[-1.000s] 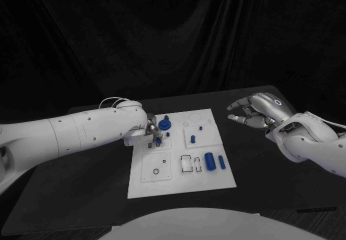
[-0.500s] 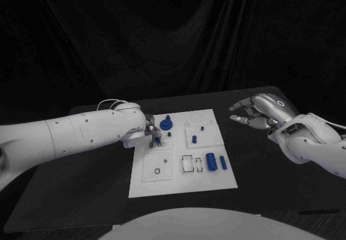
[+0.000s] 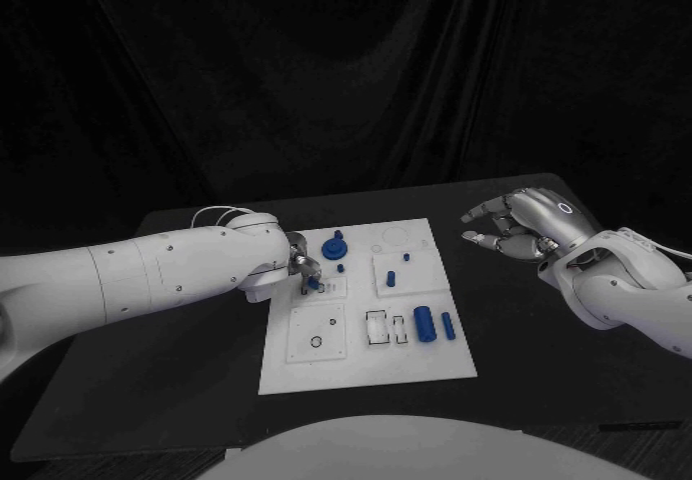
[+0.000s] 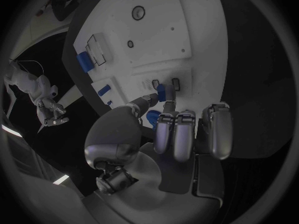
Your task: Assemble the parts on the task board
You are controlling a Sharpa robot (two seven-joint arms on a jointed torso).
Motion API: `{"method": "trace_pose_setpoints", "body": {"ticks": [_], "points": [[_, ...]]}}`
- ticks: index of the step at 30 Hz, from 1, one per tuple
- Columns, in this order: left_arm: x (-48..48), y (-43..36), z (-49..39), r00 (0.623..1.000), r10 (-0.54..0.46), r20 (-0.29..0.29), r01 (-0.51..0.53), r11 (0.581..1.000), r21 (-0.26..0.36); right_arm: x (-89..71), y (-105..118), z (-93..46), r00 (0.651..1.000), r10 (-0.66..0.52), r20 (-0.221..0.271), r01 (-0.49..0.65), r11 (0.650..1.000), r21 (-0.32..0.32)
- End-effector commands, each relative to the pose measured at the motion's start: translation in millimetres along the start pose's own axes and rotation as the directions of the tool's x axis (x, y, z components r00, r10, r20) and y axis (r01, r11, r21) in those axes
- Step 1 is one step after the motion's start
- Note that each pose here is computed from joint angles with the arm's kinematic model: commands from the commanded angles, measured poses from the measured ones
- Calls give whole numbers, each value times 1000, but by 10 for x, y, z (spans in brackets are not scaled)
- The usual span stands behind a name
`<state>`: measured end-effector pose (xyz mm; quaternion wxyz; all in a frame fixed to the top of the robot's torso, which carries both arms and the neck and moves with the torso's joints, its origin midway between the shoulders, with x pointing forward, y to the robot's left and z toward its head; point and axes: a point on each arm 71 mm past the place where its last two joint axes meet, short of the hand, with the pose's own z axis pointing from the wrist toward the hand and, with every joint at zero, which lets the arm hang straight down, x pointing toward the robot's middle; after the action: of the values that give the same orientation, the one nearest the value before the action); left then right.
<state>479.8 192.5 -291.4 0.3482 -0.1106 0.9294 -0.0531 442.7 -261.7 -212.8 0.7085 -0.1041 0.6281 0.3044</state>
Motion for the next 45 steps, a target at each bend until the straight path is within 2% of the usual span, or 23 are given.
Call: {"method": "trace_pose_setpoints", "body": {"ticks": [1, 25, 45], "points": [[17, -5, 1, 1000, -20, 18, 20, 1000, 2, 3, -12, -4, 1000, -1, 8, 1, 1000, 20], [124, -43, -18, 1000, -10, -8, 10, 1000, 18, 84, -29, -51, 1000, 6, -12, -6, 999, 35], [144, -48, -14, 1000, -5, -15, 5, 1000, 19, 111, -60, -75, 1000, 23, -19, -22, 998, 56]]}}
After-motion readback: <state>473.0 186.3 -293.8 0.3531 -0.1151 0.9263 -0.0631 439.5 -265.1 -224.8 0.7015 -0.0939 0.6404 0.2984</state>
